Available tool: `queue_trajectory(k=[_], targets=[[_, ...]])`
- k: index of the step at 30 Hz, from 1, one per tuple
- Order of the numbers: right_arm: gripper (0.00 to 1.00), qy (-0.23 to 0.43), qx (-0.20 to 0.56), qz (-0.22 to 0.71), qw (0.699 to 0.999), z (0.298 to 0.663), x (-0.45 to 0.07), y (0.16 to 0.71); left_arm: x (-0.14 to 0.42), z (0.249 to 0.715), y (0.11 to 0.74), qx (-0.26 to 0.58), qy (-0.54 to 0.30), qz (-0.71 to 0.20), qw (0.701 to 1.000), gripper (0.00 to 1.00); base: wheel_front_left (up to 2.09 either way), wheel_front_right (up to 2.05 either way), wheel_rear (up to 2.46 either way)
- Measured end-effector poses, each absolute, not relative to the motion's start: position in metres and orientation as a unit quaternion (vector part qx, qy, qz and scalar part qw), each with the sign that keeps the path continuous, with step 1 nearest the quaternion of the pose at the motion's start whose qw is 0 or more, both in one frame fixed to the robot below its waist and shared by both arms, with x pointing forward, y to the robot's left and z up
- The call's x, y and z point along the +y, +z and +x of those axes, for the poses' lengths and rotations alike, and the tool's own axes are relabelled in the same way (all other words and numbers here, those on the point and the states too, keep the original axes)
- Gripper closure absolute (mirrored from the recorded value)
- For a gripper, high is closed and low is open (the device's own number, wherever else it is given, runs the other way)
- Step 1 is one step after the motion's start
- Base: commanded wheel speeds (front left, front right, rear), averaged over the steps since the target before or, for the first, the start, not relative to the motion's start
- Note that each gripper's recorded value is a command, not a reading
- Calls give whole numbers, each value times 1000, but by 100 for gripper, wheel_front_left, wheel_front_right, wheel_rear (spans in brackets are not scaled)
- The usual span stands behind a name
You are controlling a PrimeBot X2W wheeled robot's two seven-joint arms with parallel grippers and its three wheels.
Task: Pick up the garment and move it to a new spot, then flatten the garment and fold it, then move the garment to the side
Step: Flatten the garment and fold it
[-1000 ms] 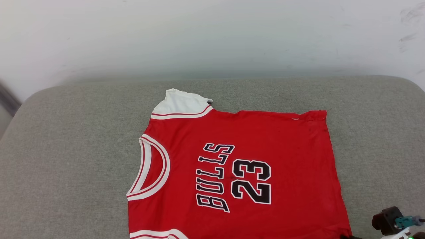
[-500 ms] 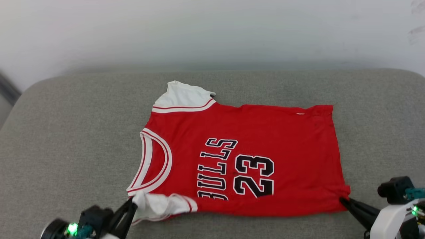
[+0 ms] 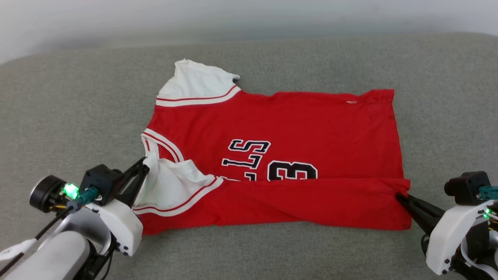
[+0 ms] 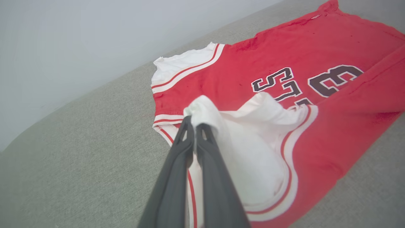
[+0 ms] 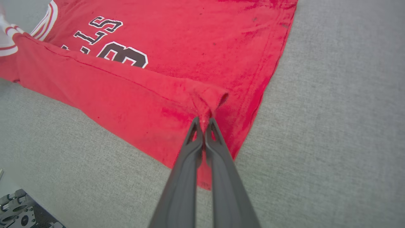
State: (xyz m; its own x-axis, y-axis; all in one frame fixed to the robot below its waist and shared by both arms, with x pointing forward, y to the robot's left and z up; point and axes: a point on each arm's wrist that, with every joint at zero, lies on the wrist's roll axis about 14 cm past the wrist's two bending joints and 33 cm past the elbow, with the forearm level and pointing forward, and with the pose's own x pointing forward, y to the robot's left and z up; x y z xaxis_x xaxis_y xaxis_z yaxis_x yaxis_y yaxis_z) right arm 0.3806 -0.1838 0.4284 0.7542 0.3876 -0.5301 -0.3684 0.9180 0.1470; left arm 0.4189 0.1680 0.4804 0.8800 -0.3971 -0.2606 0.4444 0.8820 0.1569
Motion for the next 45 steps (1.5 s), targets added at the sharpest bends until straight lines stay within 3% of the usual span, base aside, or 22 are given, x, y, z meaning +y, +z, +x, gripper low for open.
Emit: queue_trajectory(k=[8, 18, 19, 20, 21, 31, 37, 45], targets=[[100, 175, 334, 29, 926, 392, -192, 392, 172, 445, 431, 168, -223, 112, 954, 100, 0, 0, 0], [100, 177, 365, 16, 914, 396, -191, 369, 178, 440, 381, 244, -229, 107, 936, 100, 0, 0, 0], [91, 177, 364, 16, 914, 396, -191, 370, 178, 440, 381, 245, -228, 105, 937, 100, 0, 0, 0], [60, 177, 362, 18, 915, 396, -190, 372, 177, 440, 382, 247, -227, 99, 937, 67, 0, 0, 0], [0, 179, 359, 18, 916, 396, -189, 375, 177, 440, 384, 247, -226, 95, 937, 0, 0, 0, 0], [0, 193, 286, 4, 938, 399, -182, 422, 198, 455, 456, 221, -215, 124, 943, 0, 0, 0, 0], [0, 200, 277, 3, 940, 397, -175, 429, 202, 449, 477, 277, -222, 124, 927, 0, 0, 0, 0], [0, 206, 277, 1, 939, 398, -170, 430, 196, 411, 457, 434, -257, 114, 856, 0, 0, 0, 0]])
